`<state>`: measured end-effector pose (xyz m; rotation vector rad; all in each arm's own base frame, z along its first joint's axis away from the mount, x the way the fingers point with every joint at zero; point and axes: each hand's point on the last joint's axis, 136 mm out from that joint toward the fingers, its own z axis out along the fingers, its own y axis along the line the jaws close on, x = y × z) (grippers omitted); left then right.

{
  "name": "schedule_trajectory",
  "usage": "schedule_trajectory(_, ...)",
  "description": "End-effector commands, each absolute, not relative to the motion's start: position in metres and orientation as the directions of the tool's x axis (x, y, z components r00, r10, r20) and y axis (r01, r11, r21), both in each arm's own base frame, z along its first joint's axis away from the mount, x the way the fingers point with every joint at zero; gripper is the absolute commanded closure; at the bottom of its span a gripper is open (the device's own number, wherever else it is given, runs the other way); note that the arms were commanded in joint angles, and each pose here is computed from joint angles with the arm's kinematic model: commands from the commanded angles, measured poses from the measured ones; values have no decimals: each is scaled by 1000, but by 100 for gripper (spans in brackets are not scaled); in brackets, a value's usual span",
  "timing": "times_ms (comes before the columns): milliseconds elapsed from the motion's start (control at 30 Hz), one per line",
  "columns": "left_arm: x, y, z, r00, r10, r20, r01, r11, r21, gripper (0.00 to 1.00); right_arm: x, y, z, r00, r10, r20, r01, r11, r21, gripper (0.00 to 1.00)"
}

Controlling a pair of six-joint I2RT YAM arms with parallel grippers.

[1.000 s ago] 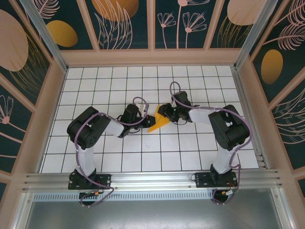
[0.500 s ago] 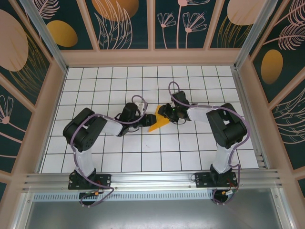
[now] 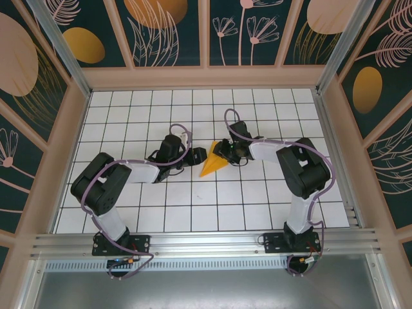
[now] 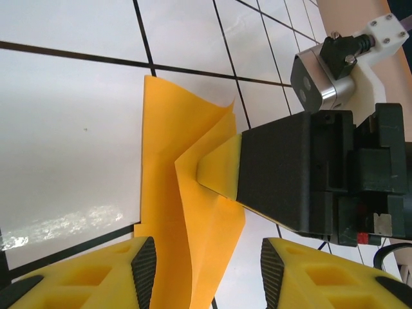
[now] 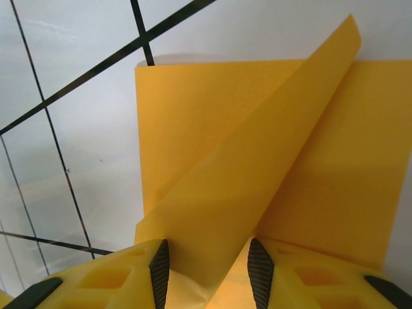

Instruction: Fold a paper plane with a square sheet of paper (pick it up from the middle)

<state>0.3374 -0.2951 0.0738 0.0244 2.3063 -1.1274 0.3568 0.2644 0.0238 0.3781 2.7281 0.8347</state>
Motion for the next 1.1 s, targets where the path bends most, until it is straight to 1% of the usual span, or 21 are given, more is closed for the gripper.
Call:
schedule_trajectory(0,333,-295,77,-845,-217,-488,259,633,-729,52,337,237,-19,-944,300,-136,226,890,397,60)
schedule_trajectory(133,329,-302,70,-872,-187,-452,255,614,-747,57,335,234,-25,-946,299,-122,236,898,371,59)
schedule_trajectory(333,328,-302,70,-878,-199,-436,241,604,-760,64,333,233,-30,-948,305,-93,257,903,345,52)
schedule_trajectory(533,322,-311,69,-900,-179,-398,243,552,-798,73,326,233,-39,-952,300,-64,270,918,290,51)
schedule_trajectory(667,319,-317,64,-915,-159,-371,238,530,-814,77,324,233,-43,-952,304,-46,280,918,282,49)
schedule_trajectory(733,319,-317,60,-920,-156,-359,227,534,-814,79,323,233,-44,-952,304,-41,282,918,280,47)
schedule_trajectory(900,323,-317,49,-928,-156,-339,199,560,-804,79,322,231,-46,-953,300,-40,279,922,269,43)
schedule_trajectory(1067,326,-310,35,-931,-164,-326,159,621,-768,81,320,229,-51,-954,297,-34,279,927,250,43)
